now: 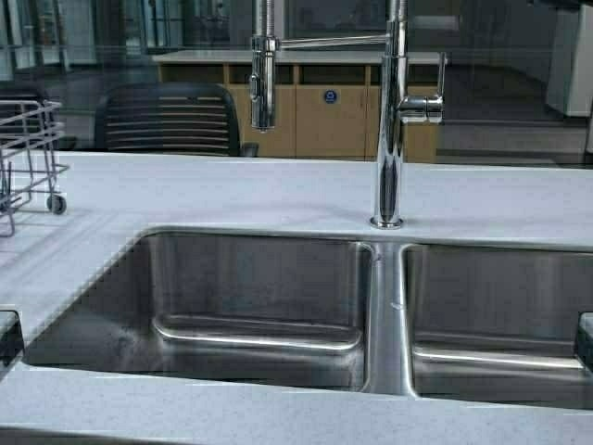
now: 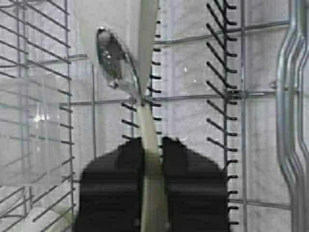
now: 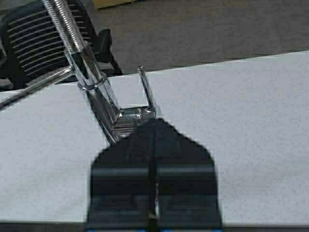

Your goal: Wash the pan

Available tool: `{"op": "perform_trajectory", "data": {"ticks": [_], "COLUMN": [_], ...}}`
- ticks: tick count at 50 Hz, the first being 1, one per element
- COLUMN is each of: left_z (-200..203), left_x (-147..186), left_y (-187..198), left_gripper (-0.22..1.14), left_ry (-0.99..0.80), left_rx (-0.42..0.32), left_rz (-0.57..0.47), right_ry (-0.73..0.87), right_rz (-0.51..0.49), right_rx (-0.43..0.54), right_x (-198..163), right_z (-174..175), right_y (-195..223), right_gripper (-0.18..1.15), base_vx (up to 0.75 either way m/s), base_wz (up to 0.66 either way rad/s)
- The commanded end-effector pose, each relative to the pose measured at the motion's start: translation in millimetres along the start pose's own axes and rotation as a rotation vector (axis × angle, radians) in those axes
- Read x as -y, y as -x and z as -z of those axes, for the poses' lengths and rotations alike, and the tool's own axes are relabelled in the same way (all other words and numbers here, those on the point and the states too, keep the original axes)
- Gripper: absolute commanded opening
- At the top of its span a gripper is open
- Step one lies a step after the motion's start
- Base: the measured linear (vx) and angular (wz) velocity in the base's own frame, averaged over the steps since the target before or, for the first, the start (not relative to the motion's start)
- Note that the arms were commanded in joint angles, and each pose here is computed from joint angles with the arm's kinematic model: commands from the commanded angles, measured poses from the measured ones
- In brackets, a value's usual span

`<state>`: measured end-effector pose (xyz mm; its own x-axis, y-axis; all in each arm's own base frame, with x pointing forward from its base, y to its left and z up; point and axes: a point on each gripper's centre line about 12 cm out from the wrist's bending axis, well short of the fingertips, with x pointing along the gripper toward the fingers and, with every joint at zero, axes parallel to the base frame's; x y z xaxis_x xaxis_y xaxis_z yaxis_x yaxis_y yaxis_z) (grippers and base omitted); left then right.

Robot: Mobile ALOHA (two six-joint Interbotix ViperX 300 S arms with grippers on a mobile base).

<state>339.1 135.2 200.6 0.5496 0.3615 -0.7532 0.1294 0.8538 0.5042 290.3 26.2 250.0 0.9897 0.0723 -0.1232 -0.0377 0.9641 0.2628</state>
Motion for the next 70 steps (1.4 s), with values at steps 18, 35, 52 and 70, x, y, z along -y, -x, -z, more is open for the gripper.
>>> {"op": "perform_trajectory", "data": {"ticks": [18,35,52,70], "left_z": [20.6,23.3,25.0,9.4], "left_x": [4.7,9.4,10.2,-7.0], "left_y": [-22.0,-26.5,-30.3,-9.5], "left_gripper": [0.03,0.38,0.8,0.8], "left_ry": [0.047,0.071,0.116,0.136], "left_rx": [-0.063,-0.058,-0.075,-0.006], "left_rz": [0.036,0.044,0.048,-0.003], "right_ry": [-0.002,0.0,0.0,0.0], "right_rz": [-0.01,-0.009,-0.009,-0.009], "right_rx": [0.032,0.031,0.029,0.029], "right_x": [-3.1,-2.9,-2.7,-2.7], "right_z": [-9.5,-8.9,-8.3,-8.3], "right_y": [-1.9,-1.7,-1.5,-1.5], "right_gripper": [0.06,0.06,0.06,0.06], "base_vx": [0.0,0.0,0.0,0.0], "base_wz": [0.0,0.0,0.0,0.0]}}
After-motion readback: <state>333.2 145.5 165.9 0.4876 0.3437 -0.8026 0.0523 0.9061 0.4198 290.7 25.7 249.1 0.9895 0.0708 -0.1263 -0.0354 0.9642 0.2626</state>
